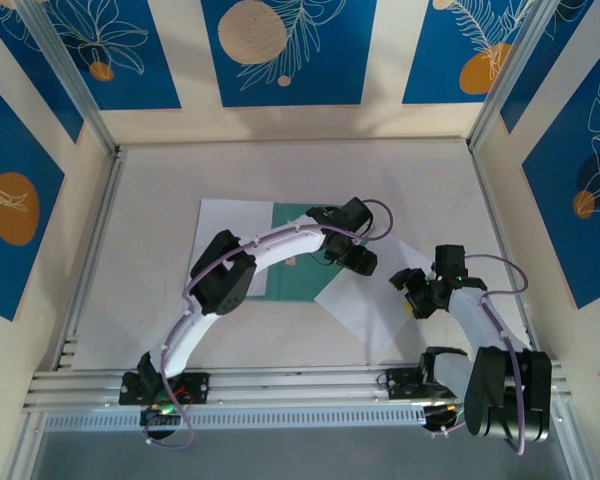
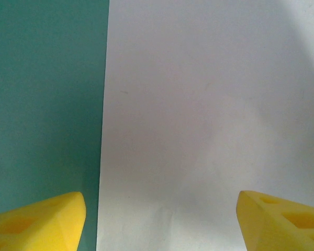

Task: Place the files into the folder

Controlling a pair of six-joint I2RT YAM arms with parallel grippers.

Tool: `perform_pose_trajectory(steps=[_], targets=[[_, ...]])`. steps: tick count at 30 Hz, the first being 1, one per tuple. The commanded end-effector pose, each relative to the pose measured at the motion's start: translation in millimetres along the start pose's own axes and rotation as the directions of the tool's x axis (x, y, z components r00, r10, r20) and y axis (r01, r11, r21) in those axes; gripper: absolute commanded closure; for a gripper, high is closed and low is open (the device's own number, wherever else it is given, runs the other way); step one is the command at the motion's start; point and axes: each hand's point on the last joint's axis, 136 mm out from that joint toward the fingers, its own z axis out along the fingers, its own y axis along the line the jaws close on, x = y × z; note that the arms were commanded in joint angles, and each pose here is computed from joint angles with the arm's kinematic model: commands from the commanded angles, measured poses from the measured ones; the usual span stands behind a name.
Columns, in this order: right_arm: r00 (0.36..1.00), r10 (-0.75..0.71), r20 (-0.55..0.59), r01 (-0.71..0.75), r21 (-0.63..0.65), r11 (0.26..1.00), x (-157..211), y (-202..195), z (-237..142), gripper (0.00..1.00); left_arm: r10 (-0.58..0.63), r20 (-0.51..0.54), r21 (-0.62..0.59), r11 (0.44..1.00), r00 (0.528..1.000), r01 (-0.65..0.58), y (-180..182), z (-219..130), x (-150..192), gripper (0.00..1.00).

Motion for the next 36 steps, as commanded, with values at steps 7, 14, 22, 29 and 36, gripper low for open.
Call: perform_pose_trajectory(steps=[7, 14, 22, 29, 36], targets=[[0.998, 0.014, -0.063, -0.014, -0.008, 1.000, 2.5, 6.4, 9.9, 0.37, -0.055, -0.050, 0.001, 0.998, 0.997, 0.056, 5.3, 9.6, 10.1, 0.24], [0.998, 0.005, -0.061, -0.004, 0.002, 1.000, 0.5, 5.6, 11.7, 0.37, -0.082, -0.061, -0.016, 0.997, 0.995, 0.081, 8.5, 8.5, 13.8, 0.23], [0.998, 0.000, -0.059, 0.001, 0.010, 1.000, 0.5, 4.2, 11.3, 0.36, -0.056, 0.000, -0.060, 0.997, 0.998, 0.056, 12.2, -12.2, 1.0, 0.20], [0.998, -0.007, -0.057, 0.009, 0.024, 1.000, 0.4, 1.2, 11.3, 0.37, -0.040, 0.055, -0.100, 0.994, 0.998, 0.046, 19.0, -19.3, -9.6, 0.19], [0.998, -0.013, -0.064, 0.014, 0.025, 1.000, 1.5, 1.2, 11.6, 0.37, -0.079, 0.021, -0.083, 0.993, 0.997, 0.080, 22.4, -4.6, -6.6, 0.22]])
